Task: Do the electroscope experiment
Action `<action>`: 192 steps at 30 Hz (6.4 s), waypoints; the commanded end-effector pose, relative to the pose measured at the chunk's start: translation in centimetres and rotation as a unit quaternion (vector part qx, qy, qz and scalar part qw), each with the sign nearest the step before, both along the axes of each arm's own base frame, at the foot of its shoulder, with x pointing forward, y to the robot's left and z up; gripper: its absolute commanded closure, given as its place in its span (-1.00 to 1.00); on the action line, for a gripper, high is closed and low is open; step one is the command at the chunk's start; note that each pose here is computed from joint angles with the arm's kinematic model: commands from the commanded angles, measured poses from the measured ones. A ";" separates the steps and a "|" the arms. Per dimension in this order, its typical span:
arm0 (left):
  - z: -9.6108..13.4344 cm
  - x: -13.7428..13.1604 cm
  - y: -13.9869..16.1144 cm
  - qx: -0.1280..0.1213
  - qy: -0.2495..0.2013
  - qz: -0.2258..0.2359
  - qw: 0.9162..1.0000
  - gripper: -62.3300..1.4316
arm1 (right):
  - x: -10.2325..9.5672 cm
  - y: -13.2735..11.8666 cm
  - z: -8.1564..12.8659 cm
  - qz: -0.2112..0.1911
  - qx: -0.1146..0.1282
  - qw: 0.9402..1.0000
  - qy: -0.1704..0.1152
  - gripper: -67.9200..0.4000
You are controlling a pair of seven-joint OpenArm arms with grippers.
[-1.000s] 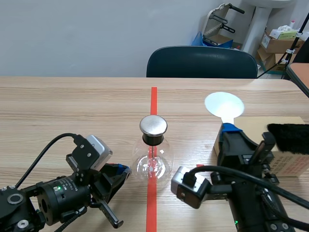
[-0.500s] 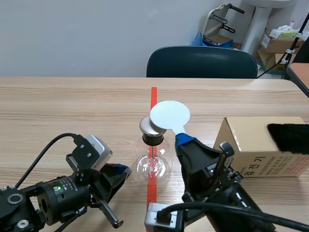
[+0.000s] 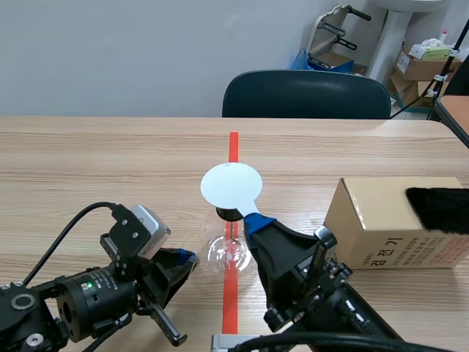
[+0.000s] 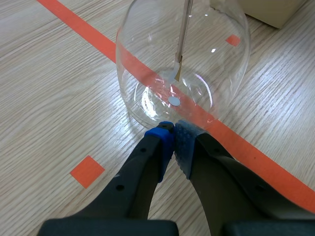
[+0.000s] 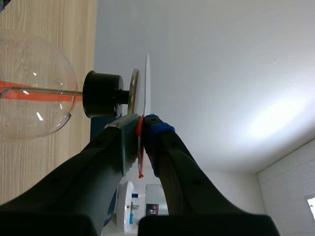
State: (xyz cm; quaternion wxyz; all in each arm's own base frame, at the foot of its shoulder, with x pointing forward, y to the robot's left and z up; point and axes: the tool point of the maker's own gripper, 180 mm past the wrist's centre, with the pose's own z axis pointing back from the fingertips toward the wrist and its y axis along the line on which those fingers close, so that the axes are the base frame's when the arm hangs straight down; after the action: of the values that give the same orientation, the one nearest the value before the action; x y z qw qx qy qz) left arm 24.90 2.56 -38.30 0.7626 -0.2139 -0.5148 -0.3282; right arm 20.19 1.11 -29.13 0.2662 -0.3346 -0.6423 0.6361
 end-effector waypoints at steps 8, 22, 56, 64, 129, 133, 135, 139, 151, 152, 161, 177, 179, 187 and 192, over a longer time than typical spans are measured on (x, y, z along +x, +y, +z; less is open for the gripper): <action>0.8 0.2 -0.7 -0.016 -0.008 -0.002 1.000 0.83 | 0.4 -0.1 0.9 -0.002 0.007 1.000 -0.015 0.96; 0.8 0.2 -0.7 -0.016 -0.008 -0.002 1.000 0.83 | 1.0 -0.9 1.0 -0.029 0.010 0.999 -0.016 0.96; 0.8 0.2 -0.7 -0.016 -0.008 -0.002 1.000 0.83 | 4.2 -8.4 1.6 -0.253 0.033 0.967 -0.021 0.96; 0.8 0.2 -0.7 -0.016 -0.008 -0.002 1.000 0.83 | 4.2 -8.4 1.6 -0.253 0.033 0.967 -0.021 0.96; 1.4 0.2 0.1 -0.031 -0.017 -0.001 0.999 0.41 | 3.9 -12.9 1.8 -0.239 0.053 0.970 -0.016 0.96; 2.0 0.4 1.0 -0.048 -0.026 0.009 0.998 0.13 | 3.6 -15.6 1.9 -0.234 0.055 0.971 -0.007 0.96; 2.3 0.5 1.7 -0.059 -0.026 0.018 0.998 0.03 | 3.6 -17.1 2.4 -0.236 0.063 0.970 -0.009 0.96; 3.0 0.3 2.4 -0.081 -0.033 0.021 0.996 -0.14 | 3.8 -19.7 3.8 -0.243 0.077 0.967 -0.028 0.96; 3.4 -3.1 1.6 -0.118 -0.028 -0.034 0.992 -1.00 | 1.9 -24.1 2.5 -0.253 0.075 0.964 -0.044 0.96; 3.6 -3.4 1.5 -0.124 -0.030 -0.038 0.991 -1.00 | 1.8 -24.3 2.3 -0.255 0.075 0.963 -0.044 0.96; 5.3 -4.7 1.1 -0.142 -0.032 -0.078 0.986 -1.00 | 2.3 -25.6 0.4 -0.270 0.066 0.960 -0.036 0.96; 9.3 -6.7 2.5 -0.157 -0.028 -0.116 0.980 -1.00 | 2.7 -26.4 -3.6 -0.304 0.007 0.953 0.015 0.96; 9.7 -7.1 2.7 -0.161 -0.022 -0.117 0.980 -1.00 | 2.5 -26.5 -4.1 -0.308 0.000 0.951 0.023 0.96; 11.9 -9.3 3.5 -0.197 -0.018 -0.126 0.972 -1.00 | 1.5 -26.3 -5.1 -0.311 -0.004 0.950 0.041 0.96; 13.1 -10.1 3.3 -0.221 -0.021 -0.131 0.966 -1.00 | 1.5 -25.4 -5.1 -0.287 -0.003 0.957 0.041 0.96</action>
State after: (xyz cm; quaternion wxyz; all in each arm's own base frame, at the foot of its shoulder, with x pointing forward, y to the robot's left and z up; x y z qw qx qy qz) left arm 14.69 6.38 -26.02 0.6468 -0.4250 -0.5485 -0.3165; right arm 21.51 -24.22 -35.27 0.4871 -0.4589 -0.5006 0.5491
